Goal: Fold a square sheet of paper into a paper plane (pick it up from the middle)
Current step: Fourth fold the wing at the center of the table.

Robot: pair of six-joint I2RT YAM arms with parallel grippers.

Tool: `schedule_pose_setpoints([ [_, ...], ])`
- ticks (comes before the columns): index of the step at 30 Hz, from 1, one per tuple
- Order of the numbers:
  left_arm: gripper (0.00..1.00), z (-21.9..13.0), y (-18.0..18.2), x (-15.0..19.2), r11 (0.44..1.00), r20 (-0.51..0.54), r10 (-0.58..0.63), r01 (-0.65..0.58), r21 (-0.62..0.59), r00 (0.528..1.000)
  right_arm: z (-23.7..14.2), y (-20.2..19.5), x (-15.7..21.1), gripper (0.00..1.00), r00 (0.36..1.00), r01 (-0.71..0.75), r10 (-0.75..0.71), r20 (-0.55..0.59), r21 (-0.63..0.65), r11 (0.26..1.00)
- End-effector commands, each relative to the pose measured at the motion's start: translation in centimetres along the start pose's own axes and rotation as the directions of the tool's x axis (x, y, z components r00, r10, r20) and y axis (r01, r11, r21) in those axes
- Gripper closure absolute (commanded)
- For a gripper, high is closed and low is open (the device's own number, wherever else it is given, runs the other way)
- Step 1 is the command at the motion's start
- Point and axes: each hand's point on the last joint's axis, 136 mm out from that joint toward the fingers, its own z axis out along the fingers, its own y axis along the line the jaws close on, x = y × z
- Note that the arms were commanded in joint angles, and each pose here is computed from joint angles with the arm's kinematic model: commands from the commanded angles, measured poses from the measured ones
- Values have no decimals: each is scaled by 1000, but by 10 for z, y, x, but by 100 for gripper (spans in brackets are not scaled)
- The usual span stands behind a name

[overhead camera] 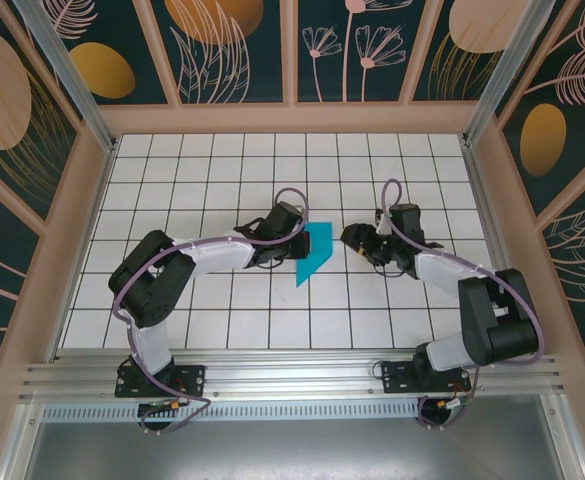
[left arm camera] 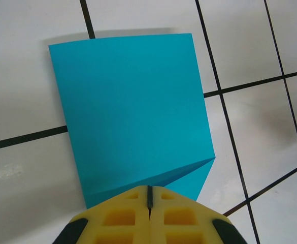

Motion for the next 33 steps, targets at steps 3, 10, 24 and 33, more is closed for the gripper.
schedule_pose_setpoints([
  [3, 93, 3, 1, 9, 1000, -44, -1, 2, 19, 999, 21, 11, 12, 36, 996, 26, -28, -83, -32, 999],
  [10, 89, -3, -11, 19, 994, -67, 15, -7, 110, 998, 38, 11, 20, 38, 990, 38, -40, -132, -21, 999],
  [24, 95, 17, 14, 33, 1000, -107, 6, -4, 17, 994, 52, 12, 25, 39, 984, 41, -46, -172, -29, 999],
  [33, 97, 19, 19, 36, 1000, -109, 20, -20, -3, 994, 62, 16, 24, 39, 980, 46, -52, -190, -36, 998],
])
